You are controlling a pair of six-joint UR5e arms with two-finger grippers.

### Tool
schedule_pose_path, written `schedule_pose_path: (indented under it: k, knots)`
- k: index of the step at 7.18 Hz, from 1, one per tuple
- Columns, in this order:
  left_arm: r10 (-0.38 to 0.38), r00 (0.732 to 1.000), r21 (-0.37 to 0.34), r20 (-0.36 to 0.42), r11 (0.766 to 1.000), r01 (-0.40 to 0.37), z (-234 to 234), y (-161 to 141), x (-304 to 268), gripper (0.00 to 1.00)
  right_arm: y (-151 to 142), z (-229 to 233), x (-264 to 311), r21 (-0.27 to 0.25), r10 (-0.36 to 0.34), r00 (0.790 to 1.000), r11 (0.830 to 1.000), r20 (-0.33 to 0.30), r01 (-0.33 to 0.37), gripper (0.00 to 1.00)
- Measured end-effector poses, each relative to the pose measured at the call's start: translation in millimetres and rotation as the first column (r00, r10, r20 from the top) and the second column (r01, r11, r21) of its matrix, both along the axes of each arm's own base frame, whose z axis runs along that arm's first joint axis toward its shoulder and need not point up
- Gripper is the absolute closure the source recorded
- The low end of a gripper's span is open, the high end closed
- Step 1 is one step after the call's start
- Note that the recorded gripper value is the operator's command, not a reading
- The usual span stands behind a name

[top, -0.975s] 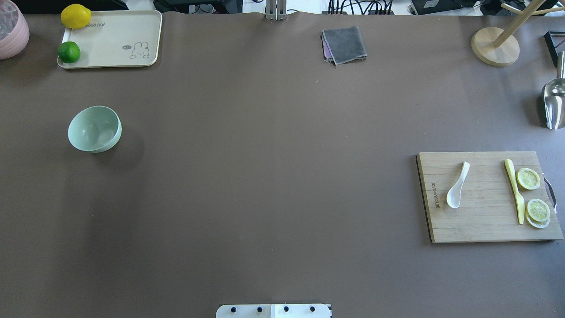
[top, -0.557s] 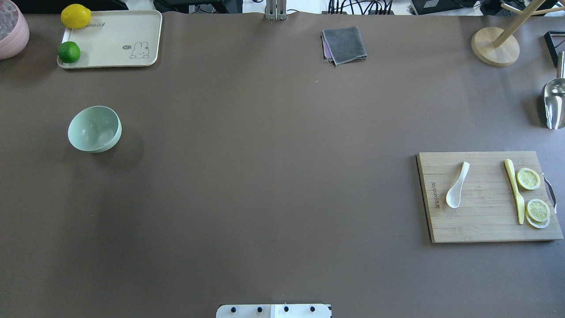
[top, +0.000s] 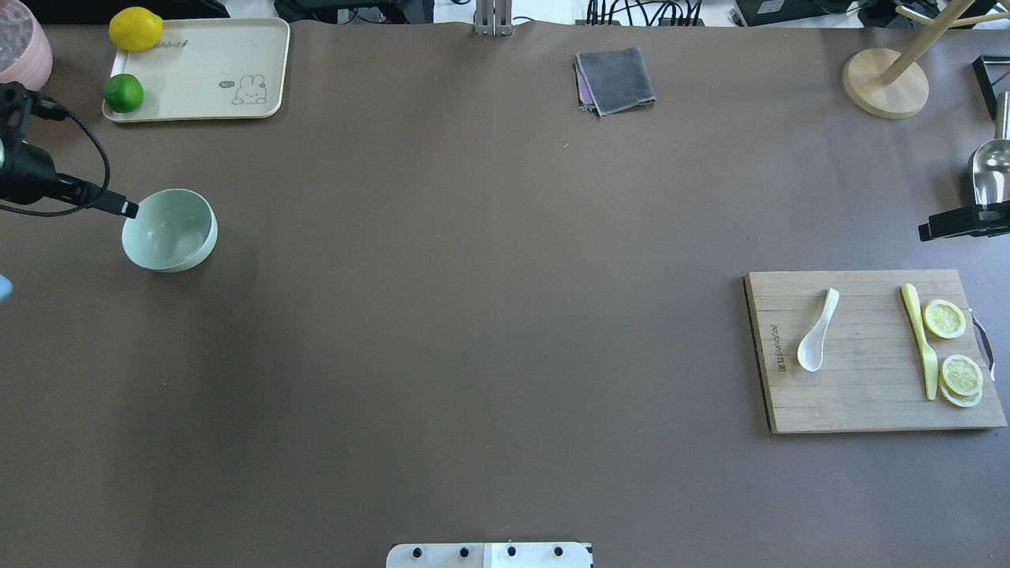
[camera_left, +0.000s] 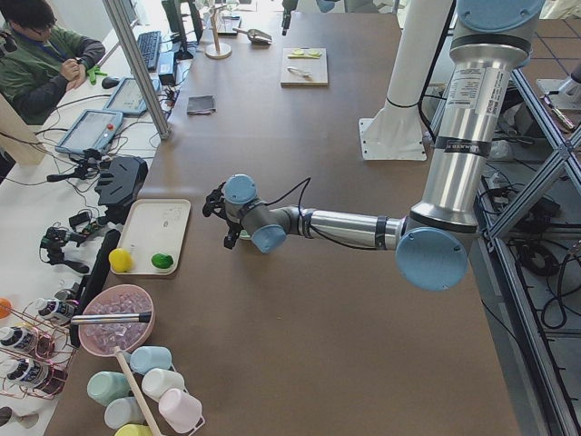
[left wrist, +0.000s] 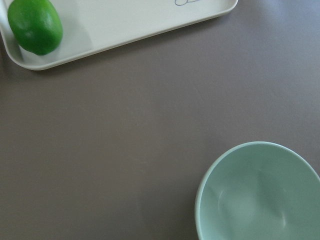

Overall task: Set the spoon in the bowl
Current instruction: 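Reach the left gripper to the pale green bowl and grip its rim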

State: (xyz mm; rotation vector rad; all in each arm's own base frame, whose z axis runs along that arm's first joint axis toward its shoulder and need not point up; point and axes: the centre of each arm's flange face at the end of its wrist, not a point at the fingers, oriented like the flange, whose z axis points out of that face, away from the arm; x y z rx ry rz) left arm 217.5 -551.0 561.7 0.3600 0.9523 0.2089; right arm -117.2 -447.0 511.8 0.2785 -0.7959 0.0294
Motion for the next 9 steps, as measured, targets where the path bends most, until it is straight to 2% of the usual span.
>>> schedule_pose_path:
  k: [1, 2, 5, 7, 9]
  knots:
    - [-0.001, 1.000, 0.013, 0.006, 1.000, 0.001, 12, 4, 16, 0.66, 1, 1, 0, 0.001, -0.001, 1.000, 1.000, 0.001, 0.001, 0.00]
    - [0.000, 1.000, 0.025, 0.007, 1.000, 0.000, 22, 7, 23, 0.99, 1, 1, 0, 0.002, -0.001, 1.000, 1.000, 0.001, 0.001, 0.00]
    - [-0.017, 0.999, 0.026, -0.029, 1.000, 0.017, 3, 2, 32, 1.00, 2, 1, 0, 0.005, -0.002, 1.000, 1.000, 0.003, 0.002, 0.00]
    - [-0.070, 0.992, -0.040, -0.107, 0.997, 0.066, -46, -13, 58, 1.00, 2, 0, 0, 0.007, -0.002, 1.000, 1.000, 0.004, 0.002, 0.00]
    - [-0.103, 0.975, -0.121, -0.199, 0.989, 0.080, -121, -8, 129, 1.00, 2, -1, 0, 0.007, -0.002, 1.000, 1.000, 0.006, 0.002, 0.00]
